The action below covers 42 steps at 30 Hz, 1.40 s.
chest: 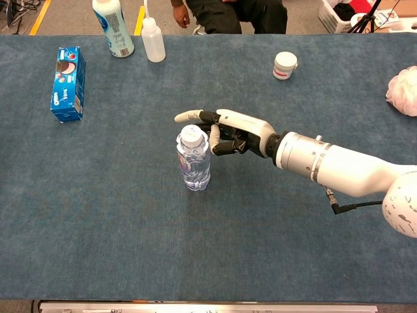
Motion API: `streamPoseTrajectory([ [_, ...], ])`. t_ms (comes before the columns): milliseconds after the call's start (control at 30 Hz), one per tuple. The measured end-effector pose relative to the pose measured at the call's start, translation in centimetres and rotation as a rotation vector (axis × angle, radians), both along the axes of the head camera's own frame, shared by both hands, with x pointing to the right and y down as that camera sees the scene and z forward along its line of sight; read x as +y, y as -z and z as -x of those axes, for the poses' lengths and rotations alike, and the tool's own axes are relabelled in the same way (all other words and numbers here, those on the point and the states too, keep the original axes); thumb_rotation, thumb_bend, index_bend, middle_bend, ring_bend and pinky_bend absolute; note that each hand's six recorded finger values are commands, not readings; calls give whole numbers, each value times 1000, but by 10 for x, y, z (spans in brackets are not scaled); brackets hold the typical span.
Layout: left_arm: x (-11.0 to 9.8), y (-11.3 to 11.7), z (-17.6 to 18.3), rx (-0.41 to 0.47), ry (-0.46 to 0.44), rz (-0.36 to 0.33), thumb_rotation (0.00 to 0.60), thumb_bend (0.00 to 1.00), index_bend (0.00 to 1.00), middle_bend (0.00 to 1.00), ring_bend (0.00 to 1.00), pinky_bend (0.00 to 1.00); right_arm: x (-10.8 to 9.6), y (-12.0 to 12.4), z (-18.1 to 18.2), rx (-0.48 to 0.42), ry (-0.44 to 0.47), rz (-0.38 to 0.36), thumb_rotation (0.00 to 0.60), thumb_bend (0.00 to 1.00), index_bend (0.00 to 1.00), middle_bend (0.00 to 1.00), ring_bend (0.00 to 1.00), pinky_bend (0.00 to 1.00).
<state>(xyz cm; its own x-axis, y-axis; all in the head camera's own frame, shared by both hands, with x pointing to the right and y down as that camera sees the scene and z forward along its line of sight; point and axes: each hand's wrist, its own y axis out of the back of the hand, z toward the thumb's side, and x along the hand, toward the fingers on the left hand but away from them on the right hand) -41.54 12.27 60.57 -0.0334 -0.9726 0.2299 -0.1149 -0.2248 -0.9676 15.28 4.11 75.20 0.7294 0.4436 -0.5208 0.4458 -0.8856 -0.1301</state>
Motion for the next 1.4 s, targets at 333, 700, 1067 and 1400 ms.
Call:
streamPoseTrajectory([
  [333, 0, -1, 0, -1, -1, 0, 600, 292, 108, 178, 120, 166, 8, -1, -3, 9, 18, 4, 600, 1000, 148, 298, 181, 222],
  [700, -2, -2, -1, 0, -5, 1, 600, 292, 108, 178, 120, 166, -1, 0, -10, 6, -27, 3, 600, 1000, 148, 298, 181, 222],
  [1067, -1, -3, 1, -7, 1, 7, 600, 292, 108, 178, 120, 166, 13, 0, -9, 9, 17, 22, 600, 1000, 148, 298, 181, 222],
  [1400, -3, -4, 0, -7, -3, 5, 600, 292, 108, 178, 120, 166, 1, -1, -17, 7, -40, 12, 600, 1000, 148, 298, 180, 222],
])
